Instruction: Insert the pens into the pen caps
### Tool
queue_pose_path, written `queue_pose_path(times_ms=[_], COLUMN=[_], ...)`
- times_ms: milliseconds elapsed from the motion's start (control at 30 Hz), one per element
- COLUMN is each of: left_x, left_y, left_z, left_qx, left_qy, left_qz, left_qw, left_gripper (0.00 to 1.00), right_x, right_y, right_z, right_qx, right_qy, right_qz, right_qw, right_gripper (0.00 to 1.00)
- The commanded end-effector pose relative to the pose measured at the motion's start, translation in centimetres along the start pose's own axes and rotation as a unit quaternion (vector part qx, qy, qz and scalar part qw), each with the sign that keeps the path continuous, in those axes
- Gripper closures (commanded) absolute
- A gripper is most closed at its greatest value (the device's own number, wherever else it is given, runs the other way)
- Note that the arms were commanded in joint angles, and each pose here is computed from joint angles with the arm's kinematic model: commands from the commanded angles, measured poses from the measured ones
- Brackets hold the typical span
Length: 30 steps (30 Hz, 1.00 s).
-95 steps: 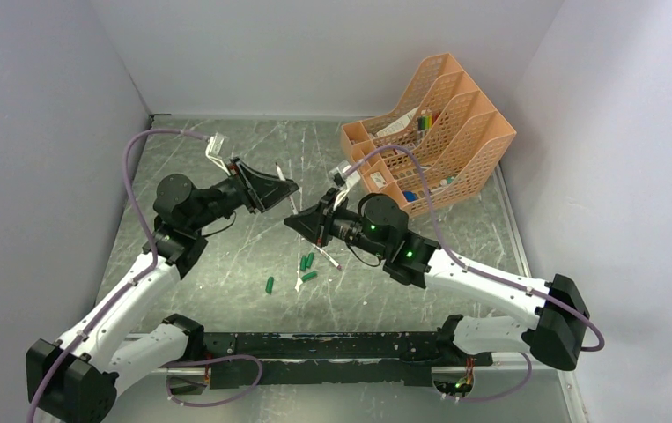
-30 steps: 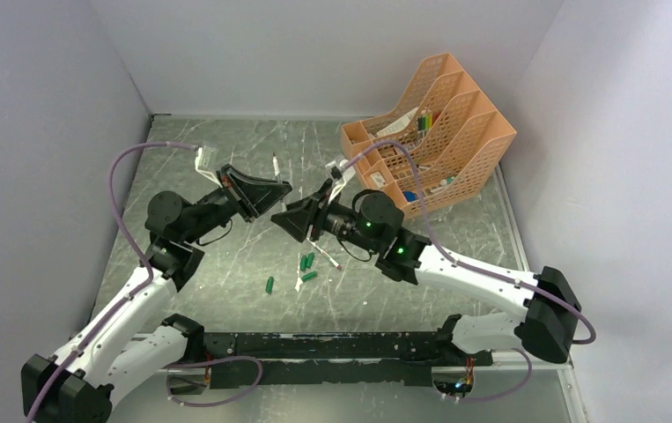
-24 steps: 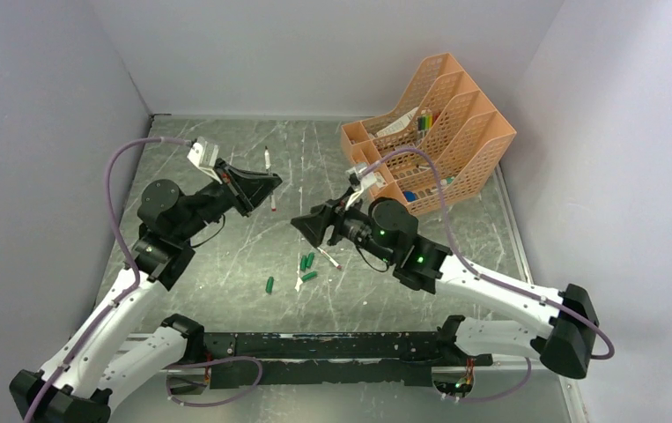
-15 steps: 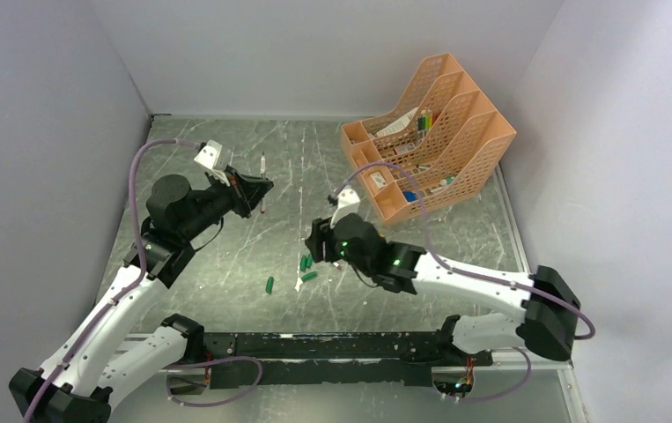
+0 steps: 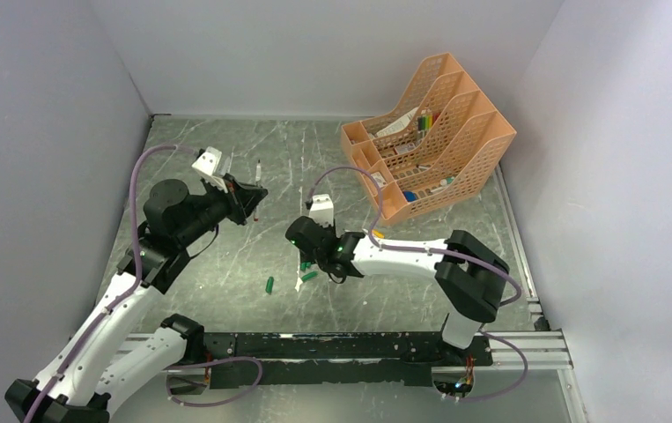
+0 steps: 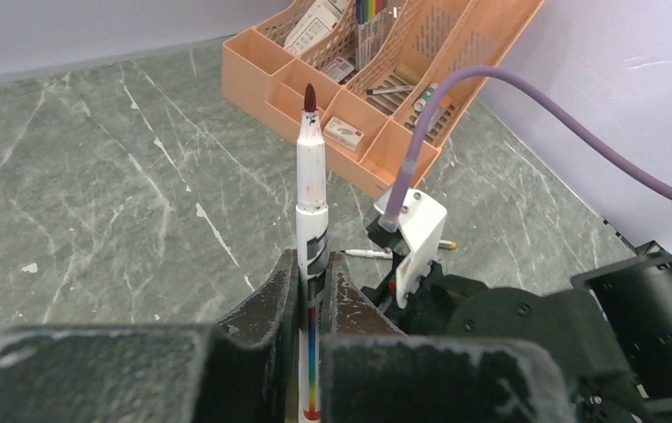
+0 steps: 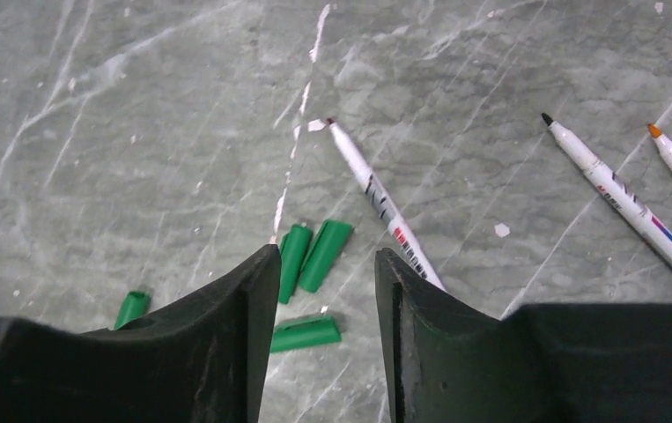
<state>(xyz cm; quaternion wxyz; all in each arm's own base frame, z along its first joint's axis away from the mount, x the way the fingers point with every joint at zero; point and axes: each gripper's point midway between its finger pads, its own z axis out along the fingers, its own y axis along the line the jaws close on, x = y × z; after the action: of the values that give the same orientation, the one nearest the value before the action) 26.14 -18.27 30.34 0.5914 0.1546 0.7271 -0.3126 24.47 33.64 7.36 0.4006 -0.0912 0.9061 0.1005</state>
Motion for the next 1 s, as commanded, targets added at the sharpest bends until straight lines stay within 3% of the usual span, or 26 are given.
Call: queue_pose_path(times_ms=[0, 267, 967], left_x=[0.0, 0.0, 0.2], left_y=[0.5, 0.0, -0.1], left_z=[-0.5, -0.2, -0.5], left_qx=[-0.016, 0.001, 0.003], left_qy=[0.000, -0.001, 0.003], left_qz=[0.010, 0.012, 0.012], left_qw=[1.000, 1.000, 1.000], left_gripper=[0.93, 0.93, 0.93], right_x=[0.1, 1.9, 4.7], right_y=[-0.6, -0.9, -0.5], right_z=[1.5, 3.0, 4.7], right_qx=[0.019, 0.043, 0.045], right_qy=[0.013, 0.039, 0.074], right_qz=[0.025, 0.024, 0.024], right_qw=[0.999, 0.998, 0.996], right_gripper=[0.55, 0.53, 0.67])
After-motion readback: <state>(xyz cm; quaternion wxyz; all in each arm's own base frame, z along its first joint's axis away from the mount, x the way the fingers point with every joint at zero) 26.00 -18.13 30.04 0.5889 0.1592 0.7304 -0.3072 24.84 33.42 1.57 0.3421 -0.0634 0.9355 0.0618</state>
